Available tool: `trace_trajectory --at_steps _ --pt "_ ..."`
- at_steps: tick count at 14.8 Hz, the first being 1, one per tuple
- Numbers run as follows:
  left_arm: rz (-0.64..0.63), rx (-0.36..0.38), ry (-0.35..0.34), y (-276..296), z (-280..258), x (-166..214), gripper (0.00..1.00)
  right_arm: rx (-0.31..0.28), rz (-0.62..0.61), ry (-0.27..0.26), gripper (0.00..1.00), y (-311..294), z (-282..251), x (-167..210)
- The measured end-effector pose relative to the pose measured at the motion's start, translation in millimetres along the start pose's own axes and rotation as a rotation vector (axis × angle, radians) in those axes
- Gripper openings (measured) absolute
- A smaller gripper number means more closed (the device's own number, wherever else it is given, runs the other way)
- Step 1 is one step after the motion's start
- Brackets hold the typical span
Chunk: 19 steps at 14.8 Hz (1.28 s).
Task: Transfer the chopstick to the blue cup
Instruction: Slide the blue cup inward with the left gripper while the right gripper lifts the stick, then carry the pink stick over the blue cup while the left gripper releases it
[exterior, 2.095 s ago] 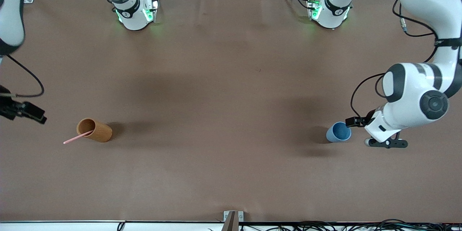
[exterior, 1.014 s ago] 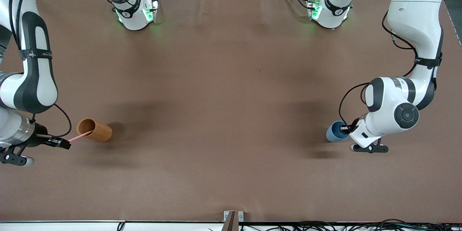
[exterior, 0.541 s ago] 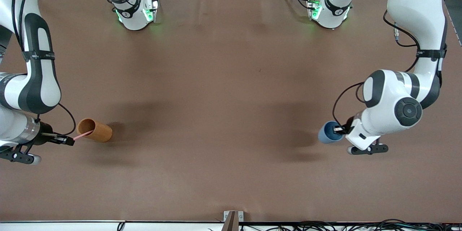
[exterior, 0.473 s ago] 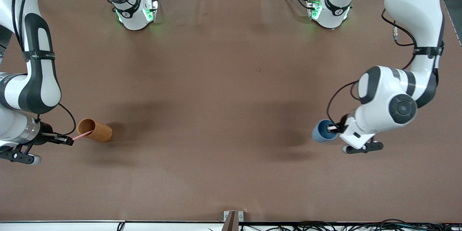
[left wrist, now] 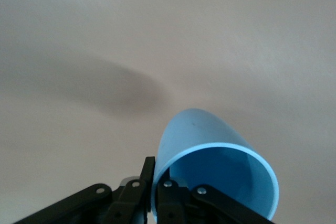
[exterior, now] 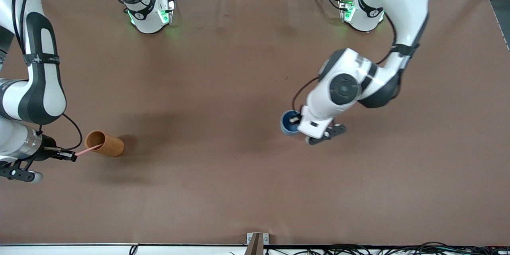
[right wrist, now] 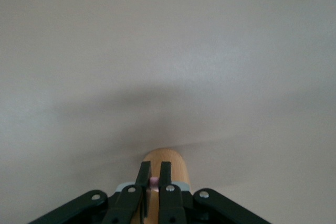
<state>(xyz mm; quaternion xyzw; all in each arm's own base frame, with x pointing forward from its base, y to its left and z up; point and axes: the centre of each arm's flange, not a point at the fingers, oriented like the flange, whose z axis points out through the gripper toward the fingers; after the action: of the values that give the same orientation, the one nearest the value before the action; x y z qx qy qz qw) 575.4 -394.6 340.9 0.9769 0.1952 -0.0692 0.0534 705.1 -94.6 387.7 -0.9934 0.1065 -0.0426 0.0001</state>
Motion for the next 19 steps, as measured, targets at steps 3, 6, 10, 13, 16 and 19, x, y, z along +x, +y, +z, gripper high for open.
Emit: trace_trajectory --at_steps 3,6,10,13,16,19 --pt "-0.033 -0.014 0.015 35 36 -41 0.05 0.012 -0.027 0.063 0.09 -2 -59 -3" --pt "-0.042 0.003 0.027 50 63 -56 0.05 0.029 -0.072 0.110 0.09 -16 -131 -20" --pt "-0.045 0.003 0.052 49 87 -43 0.05 0.084 -0.185 0.167 0.09 -86 -187 -47" --pt "-0.046 0.005 0.050 49 97 -41 0.05 0.135 -0.230 0.149 0.09 -155 -187 -68" --pt "-0.039 0.015 0.056 47 104 -39 0.07 0.197 -0.250 0.143 0.09 -227 -192 -96" --pt "-0.037 0.010 0.066 48 101 -36 0.31 0.272 -0.250 0.138 0.09 -303 -204 -138"
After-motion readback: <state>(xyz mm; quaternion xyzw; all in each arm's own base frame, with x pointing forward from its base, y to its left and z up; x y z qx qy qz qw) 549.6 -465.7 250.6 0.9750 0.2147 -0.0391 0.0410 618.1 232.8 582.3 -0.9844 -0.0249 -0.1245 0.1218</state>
